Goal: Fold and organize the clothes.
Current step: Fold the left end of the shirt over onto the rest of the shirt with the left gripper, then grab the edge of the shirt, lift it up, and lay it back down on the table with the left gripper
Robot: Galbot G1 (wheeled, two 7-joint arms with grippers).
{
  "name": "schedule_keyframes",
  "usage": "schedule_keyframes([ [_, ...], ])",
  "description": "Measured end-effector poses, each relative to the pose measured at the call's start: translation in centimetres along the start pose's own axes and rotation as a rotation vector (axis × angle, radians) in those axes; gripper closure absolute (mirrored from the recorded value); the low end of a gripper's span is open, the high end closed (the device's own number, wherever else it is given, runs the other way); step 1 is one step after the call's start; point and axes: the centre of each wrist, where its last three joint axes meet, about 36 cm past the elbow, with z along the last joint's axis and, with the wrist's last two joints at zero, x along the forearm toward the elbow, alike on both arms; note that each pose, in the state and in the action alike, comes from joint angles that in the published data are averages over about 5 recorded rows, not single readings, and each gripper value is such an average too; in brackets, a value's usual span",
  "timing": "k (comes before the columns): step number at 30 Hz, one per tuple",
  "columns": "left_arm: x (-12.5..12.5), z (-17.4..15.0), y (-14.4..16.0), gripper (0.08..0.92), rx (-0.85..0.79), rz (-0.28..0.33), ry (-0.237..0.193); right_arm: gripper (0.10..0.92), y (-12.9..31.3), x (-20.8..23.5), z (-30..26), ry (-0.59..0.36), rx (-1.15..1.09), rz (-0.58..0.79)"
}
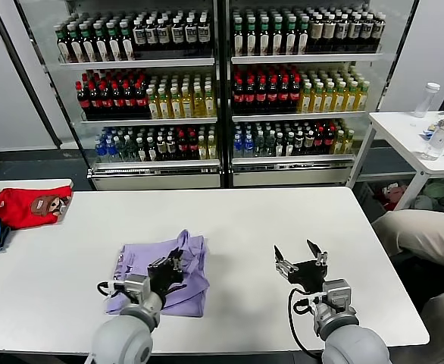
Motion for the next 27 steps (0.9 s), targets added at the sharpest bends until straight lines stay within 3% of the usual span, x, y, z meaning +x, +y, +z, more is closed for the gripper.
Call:
schedule_keyframes([
  [5, -0.5, -0.9, -0.4, 0.602, 0.025, -0.004, -0.020, 0.200, 0.0, -0.1, 0.0, 0.000, 0.004, -0.002],
  [10, 0.8, -2.5, 0.0, 0.455, 0.051, 0.003, -0.069, 0.200, -0.1, -0.4, 0.0, 0.000, 0.006, -0.004],
  [14, 2.3, -2.8, 1.7, 0.342, 0.037, -0.044, -0.091, 0.200, -0.2, -0.5, -0.1, -0.004, 0.005, -0.008],
  [20, 3.0, -0.2, 6.0, 0.196, 0.008, -0.171, -0.023, 0.200, -0.1, -0.6, 0.1, -0.004, 0.002, -0.013],
  [27, 2.8, 3.0, 9.8, 0.177, 0.015, -0.251, 0.062, 0.200, -0.3, -0.7, 0.1, -0.004, 0.007, -0.012],
])
